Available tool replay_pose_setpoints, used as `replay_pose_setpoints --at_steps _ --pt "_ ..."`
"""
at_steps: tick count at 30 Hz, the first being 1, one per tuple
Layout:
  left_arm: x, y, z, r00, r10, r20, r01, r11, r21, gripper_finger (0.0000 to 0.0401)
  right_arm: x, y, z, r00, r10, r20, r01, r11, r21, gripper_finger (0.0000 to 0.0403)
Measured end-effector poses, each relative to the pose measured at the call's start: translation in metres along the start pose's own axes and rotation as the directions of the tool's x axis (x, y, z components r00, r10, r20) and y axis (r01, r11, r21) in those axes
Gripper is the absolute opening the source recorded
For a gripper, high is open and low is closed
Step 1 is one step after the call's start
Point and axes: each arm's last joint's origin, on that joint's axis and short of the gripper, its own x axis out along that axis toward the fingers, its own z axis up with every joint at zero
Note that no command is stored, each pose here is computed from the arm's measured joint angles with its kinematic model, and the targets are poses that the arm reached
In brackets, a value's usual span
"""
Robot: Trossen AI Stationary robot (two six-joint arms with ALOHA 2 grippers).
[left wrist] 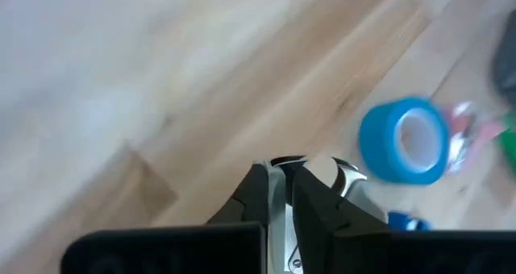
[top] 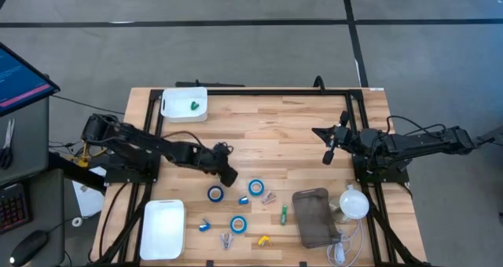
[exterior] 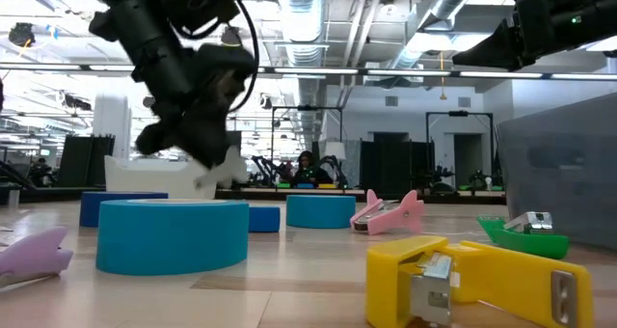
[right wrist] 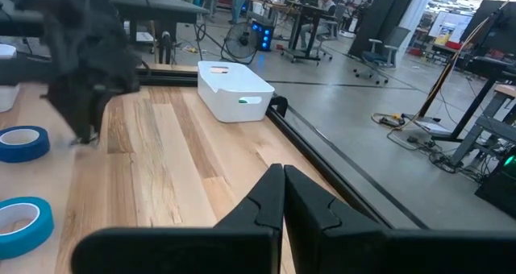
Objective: Pick and place Stapler, Stapler remover, tape
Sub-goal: Put the gray staple remover into the bottom white bin
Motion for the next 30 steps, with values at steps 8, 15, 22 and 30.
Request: replay_pose_setpoints --at_steps 8,15,22,30 --pt "-0.043 0.004 0.029 0.984 -0.1 0.15 0.09 0.994 0.069 0.0013 0.0 0.0 0.0 1.0 0.0 0.0 0.0 1.0 0.0 0.0" --pt "-0.074 0.009 0.036 0.966 -0.166 0.2 0.141 0.981 0.134 0.0012 0.0 0.0 0.0 1.0 0.0 0.0 0.0 1.0 0.0 0.0" --pt "-0.095 0.017 0.013 0.992 -0.115 0.057 0.111 0.992 0.061 0.0012 0.0 0.0 0.0 1.0 0.0 0.0 0.0 1.0 0.0 0.0" --pt "-0.111 0.005 -0.014 0.962 -0.243 -0.121 0.237 0.969 -0.068 0.0012 0.0 0.0 0.0 1.0 0.0 0.0 0.0 1.0 0.001 0.0"
